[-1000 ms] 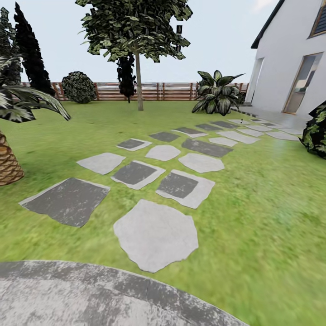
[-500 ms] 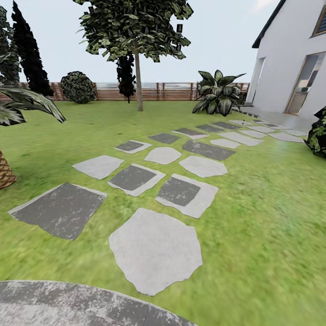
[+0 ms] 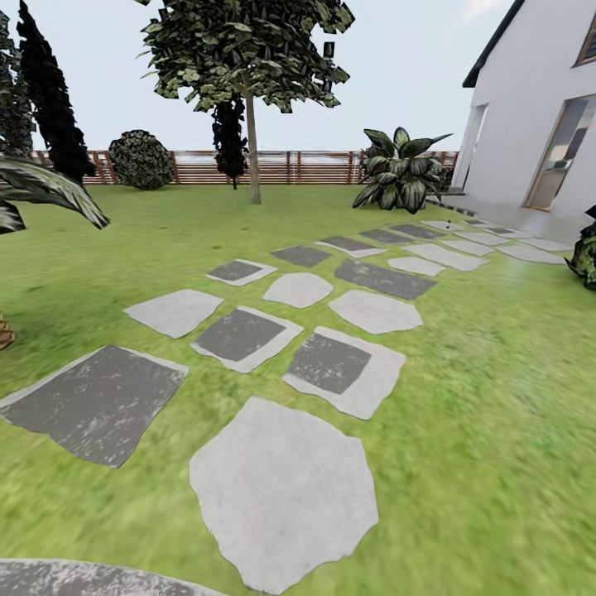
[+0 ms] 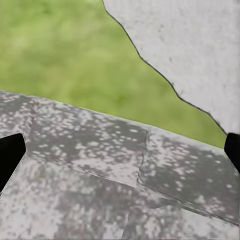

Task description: In the garden, pick up the pesticide atomizer on the floor and spray pesticide onto both trees until each tree trunk is fully covered.

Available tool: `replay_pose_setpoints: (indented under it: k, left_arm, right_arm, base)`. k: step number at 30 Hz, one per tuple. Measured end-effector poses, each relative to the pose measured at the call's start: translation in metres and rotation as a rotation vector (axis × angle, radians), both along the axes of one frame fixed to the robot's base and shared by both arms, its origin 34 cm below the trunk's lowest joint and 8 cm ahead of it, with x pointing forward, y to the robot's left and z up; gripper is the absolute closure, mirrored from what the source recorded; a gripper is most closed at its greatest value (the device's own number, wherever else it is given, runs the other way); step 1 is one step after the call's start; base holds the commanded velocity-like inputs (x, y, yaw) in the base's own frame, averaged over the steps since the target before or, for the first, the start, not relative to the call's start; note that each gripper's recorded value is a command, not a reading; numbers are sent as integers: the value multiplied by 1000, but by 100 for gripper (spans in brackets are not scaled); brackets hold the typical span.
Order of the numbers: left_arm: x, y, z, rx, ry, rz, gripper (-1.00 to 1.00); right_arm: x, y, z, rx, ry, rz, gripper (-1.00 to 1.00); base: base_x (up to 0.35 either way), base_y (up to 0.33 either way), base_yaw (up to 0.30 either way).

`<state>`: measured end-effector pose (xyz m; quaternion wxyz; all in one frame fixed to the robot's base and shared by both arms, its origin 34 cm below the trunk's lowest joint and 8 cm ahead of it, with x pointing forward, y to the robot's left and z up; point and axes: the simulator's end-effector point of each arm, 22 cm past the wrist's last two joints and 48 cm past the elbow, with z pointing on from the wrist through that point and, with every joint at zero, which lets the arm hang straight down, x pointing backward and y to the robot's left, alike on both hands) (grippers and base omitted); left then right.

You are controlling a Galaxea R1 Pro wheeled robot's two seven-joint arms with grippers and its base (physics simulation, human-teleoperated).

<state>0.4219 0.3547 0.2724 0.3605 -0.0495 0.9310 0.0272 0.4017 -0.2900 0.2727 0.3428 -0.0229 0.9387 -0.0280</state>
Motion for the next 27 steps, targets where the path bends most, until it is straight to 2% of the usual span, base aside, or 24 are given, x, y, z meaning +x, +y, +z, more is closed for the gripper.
replay_pose_setpoints:
  k: [27]
  left_arm:
    - [0,0,0,0,0,0,-100]
  right_arm:
    - [0,0,0,0,0,1,-100]
  base:
    - [340,0,0]
